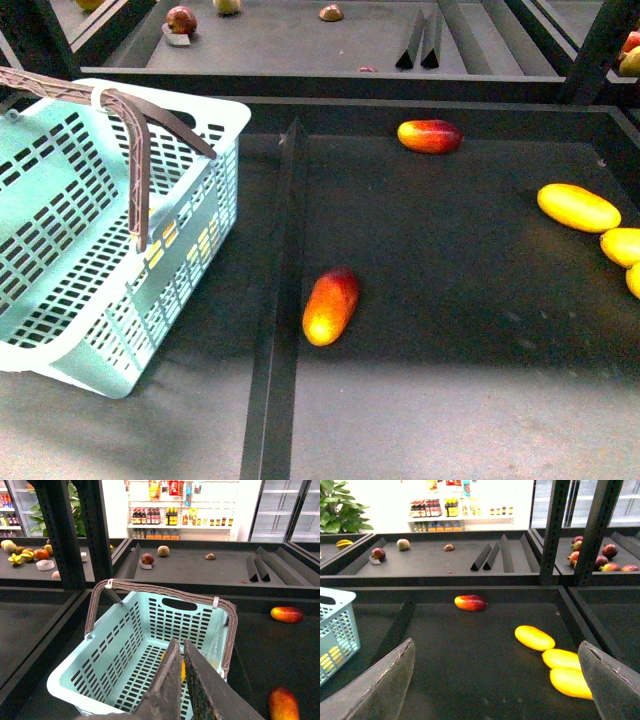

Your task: Pick lemon and mango into basket

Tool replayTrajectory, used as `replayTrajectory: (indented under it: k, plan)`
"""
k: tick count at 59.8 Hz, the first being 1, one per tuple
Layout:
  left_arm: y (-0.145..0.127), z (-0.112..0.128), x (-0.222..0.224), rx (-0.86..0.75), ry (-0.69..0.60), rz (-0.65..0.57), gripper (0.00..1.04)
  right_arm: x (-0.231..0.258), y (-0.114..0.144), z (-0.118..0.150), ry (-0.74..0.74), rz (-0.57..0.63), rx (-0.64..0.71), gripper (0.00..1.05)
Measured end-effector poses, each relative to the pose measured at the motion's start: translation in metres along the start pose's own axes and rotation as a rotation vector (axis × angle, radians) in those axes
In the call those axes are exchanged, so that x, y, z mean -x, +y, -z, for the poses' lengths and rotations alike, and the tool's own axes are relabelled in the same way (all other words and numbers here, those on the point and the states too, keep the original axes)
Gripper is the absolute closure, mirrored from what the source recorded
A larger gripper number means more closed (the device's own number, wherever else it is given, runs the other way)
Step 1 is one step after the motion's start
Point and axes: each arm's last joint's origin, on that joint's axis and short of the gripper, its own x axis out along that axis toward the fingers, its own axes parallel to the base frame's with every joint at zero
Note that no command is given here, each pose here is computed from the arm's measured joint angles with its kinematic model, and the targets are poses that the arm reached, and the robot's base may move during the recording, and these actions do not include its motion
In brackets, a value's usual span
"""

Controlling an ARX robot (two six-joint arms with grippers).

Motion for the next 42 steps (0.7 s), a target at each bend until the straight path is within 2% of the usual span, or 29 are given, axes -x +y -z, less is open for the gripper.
replayTrajectory:
  k: [13,21,37,42]
  plan:
    - [0.0,0.0,0.0,0.001,0.0,0.0,1.01,0.0,0.0,0.0,0.0,0.0,0.0,0.09]
    - [0.0,0.0,0.0,0.0,0.0,0.0,0.71,0.0,0.0,0.0,0.0,0.0,0.0,0.09]
    - [0.0,0.0,0.0,0.0,0.0,0.0,0.19,0.0,0.0,0.0,0.0,0.0,0.0,0.09]
    - [0.0,0.0,0.0,0.0,0.0,0.0,0.05,0.0,0.0,0.0,0.0,0.0,0.0,0.09]
